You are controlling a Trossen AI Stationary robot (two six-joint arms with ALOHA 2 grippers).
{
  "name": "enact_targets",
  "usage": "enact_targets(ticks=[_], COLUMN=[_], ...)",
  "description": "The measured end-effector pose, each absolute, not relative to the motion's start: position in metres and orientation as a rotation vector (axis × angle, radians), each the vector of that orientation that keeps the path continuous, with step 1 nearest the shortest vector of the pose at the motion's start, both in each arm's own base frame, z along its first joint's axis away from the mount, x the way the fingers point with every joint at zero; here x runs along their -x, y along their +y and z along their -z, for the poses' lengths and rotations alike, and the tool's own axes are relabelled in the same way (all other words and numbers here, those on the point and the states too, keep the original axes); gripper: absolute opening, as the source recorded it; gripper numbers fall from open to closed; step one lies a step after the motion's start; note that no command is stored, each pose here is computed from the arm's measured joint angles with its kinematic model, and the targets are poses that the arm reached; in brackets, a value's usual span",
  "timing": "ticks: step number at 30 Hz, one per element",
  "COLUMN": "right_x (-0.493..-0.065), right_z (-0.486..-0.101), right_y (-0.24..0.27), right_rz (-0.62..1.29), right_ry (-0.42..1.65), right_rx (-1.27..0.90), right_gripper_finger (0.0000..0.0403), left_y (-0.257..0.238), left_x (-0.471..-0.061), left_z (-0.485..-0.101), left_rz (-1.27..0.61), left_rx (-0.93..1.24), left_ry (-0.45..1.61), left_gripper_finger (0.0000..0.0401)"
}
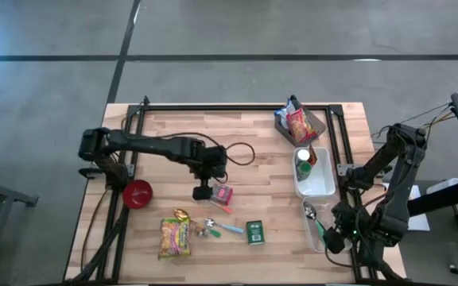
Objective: Pick & Place Food Item
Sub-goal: Put the red seasoning can into the white bin
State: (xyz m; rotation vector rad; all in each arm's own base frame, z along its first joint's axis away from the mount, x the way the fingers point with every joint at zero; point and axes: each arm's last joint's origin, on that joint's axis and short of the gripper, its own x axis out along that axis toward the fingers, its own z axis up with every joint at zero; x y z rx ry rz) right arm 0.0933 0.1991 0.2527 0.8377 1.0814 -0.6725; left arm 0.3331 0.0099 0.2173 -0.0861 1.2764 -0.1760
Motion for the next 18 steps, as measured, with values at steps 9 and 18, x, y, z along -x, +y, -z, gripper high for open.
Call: enact_targets(ticks=[9,18], right_x=[-0.097,-0.097], right_z=[-0.251,-0.251], right_y=[0.197,0.197], right_rz=[0.69,0.694], right_ry=[1.074,1.072], right_rx=[-0.845,-0.846], right_gripper_finger=[0.0296,0.0296], left_y=[0.011,-0.005], left_x=[-0.342,-0.345], left_z=[-0.208,-0.198], left_rz=[0.258,0.283], left_rx=[-0.036,-0.107], left_ry=[1.287,1.229], left_gripper_finger=[0.037,0.0392])
